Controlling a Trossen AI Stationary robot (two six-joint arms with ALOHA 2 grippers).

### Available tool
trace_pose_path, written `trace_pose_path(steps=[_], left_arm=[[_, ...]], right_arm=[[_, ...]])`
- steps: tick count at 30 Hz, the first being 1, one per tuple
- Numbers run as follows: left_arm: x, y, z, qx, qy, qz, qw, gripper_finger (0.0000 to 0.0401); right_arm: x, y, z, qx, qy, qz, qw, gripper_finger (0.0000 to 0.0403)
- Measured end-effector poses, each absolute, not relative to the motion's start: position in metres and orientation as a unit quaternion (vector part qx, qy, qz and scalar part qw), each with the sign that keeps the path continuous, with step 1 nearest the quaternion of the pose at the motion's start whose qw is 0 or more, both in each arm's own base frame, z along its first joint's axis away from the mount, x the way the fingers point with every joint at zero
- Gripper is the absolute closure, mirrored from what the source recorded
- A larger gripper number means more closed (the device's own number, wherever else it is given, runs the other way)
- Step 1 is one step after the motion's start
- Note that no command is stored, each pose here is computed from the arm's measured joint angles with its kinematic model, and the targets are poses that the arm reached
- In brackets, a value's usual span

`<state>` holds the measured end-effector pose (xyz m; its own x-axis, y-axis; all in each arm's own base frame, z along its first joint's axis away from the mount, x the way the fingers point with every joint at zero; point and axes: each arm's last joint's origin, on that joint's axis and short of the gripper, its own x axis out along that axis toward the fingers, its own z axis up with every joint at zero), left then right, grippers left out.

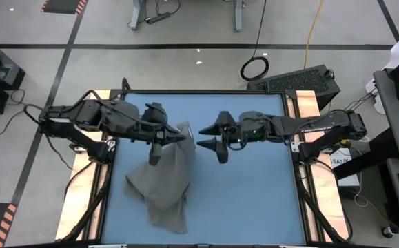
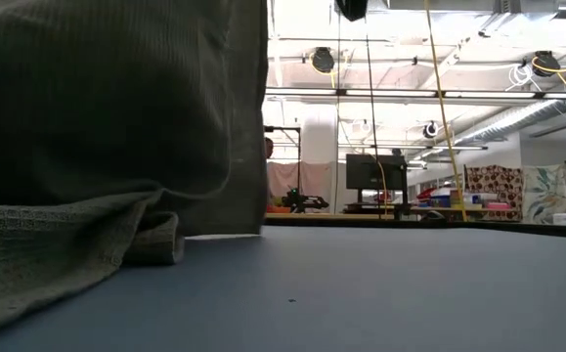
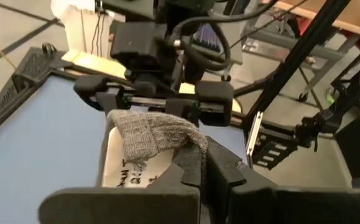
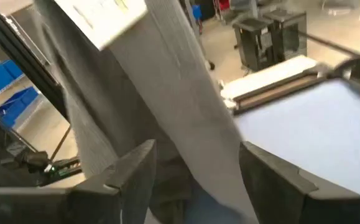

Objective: Roll towel
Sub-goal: Fold the gray towel

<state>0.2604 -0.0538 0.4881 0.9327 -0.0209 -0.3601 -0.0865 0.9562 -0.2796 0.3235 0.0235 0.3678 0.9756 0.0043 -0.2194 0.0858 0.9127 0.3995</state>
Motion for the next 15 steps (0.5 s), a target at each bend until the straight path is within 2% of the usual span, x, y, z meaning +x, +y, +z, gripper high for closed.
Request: trace_pose_path(steps=[9,15], left_arm=[[0.262,-0.044,0.493,-0.126,0.16,0.042,0.978,0.0399],[0.274,-0.038,0.494,-0.13,0.133,0.054,0.981,0.0399]], right_arm=[[0.316,0.017,0.431,0.208,0.04,-0.003,0.977,0.0185],[0.311,0.017,0.437,0.226,0.069,-0.011,0.972,0.0189]])
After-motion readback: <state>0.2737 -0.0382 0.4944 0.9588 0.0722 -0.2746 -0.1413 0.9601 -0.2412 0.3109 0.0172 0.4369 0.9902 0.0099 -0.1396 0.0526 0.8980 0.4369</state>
